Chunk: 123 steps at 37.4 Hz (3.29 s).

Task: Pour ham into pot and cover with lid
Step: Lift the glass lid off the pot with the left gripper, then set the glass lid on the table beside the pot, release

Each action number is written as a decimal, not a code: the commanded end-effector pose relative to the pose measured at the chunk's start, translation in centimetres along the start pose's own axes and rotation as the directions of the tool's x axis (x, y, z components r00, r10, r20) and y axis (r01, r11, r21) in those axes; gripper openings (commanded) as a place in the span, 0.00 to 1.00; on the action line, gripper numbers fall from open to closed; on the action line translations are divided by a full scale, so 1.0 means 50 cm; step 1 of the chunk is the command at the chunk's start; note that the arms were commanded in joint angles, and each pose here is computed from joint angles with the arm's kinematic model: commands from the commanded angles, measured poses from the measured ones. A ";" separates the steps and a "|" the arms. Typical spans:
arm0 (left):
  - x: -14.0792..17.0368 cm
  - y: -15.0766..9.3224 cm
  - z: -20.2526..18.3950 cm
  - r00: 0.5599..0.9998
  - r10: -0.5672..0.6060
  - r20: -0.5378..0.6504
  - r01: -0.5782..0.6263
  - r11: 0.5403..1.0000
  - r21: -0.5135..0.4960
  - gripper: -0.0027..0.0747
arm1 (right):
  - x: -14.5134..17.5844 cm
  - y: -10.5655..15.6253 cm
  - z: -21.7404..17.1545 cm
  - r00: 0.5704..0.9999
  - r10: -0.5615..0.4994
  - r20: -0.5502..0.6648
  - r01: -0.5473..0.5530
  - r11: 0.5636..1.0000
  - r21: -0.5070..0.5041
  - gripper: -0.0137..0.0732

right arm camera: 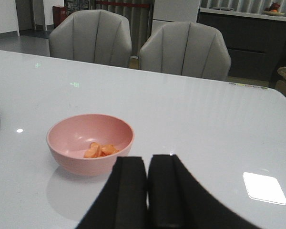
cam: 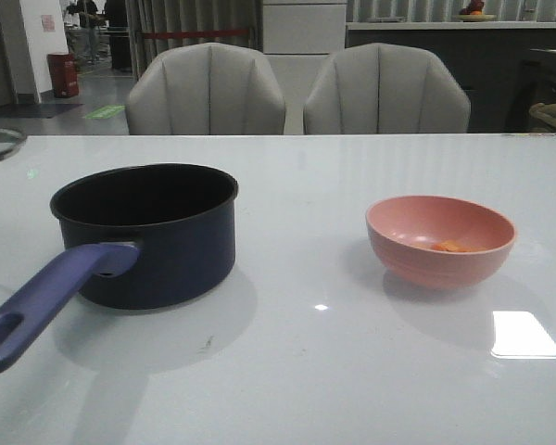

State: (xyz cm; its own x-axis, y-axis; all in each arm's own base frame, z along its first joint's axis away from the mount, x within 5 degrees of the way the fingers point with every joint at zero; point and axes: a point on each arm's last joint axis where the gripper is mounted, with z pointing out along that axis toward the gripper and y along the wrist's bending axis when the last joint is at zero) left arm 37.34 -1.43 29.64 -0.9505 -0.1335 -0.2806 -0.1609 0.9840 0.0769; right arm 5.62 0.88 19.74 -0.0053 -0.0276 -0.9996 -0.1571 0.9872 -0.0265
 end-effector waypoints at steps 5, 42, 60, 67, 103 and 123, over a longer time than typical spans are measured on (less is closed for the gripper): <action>0.016 0.023 0.026 0.994 -0.014 0.109 0.011 1.000 0.028 0.40 | -0.020 -0.001 -0.005 0.994 -0.010 0.105 0.010 1.000 0.007 0.36; 0.020 0.000 0.164 0.999 0.035 0.006 -0.036 0.998 0.052 0.89 | -0.020 -0.001 -0.005 0.994 -0.010 0.105 0.010 1.000 0.007 0.36; 0.038 0.007 -0.014 0.980 0.066 0.188 -0.089 0.990 0.113 0.89 | -0.020 -0.001 -0.005 0.994 -0.010 0.105 0.010 1.000 0.007 0.36; 0.110 0.008 -0.113 0.946 0.067 0.317 -0.120 0.982 0.149 0.89 | -0.020 -0.001 -0.005 0.994 -0.010 0.105 0.010 1.000 0.007 0.36; 0.574 0.092 -0.202 0.478 -0.126 0.869 -0.328 0.892 0.310 0.89 | -0.020 -0.001 -0.005 0.994 -0.010 0.105 0.010 1.000 0.007 0.36; 0.612 0.107 -0.194 0.350 -0.165 0.922 -0.358 0.886 0.295 0.89 | -0.048 0.000 -0.010 0.968 0.010 0.251 -0.010 1.000 0.001 0.36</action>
State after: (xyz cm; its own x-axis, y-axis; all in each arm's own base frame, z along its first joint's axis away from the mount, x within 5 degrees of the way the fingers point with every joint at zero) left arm 4.81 -1.36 29.16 -0.1569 -0.0742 -0.9848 0.2566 0.9599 -0.1132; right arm 5.60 0.90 20.28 0.0540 -0.0181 -0.9984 -0.1580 0.9871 -0.0265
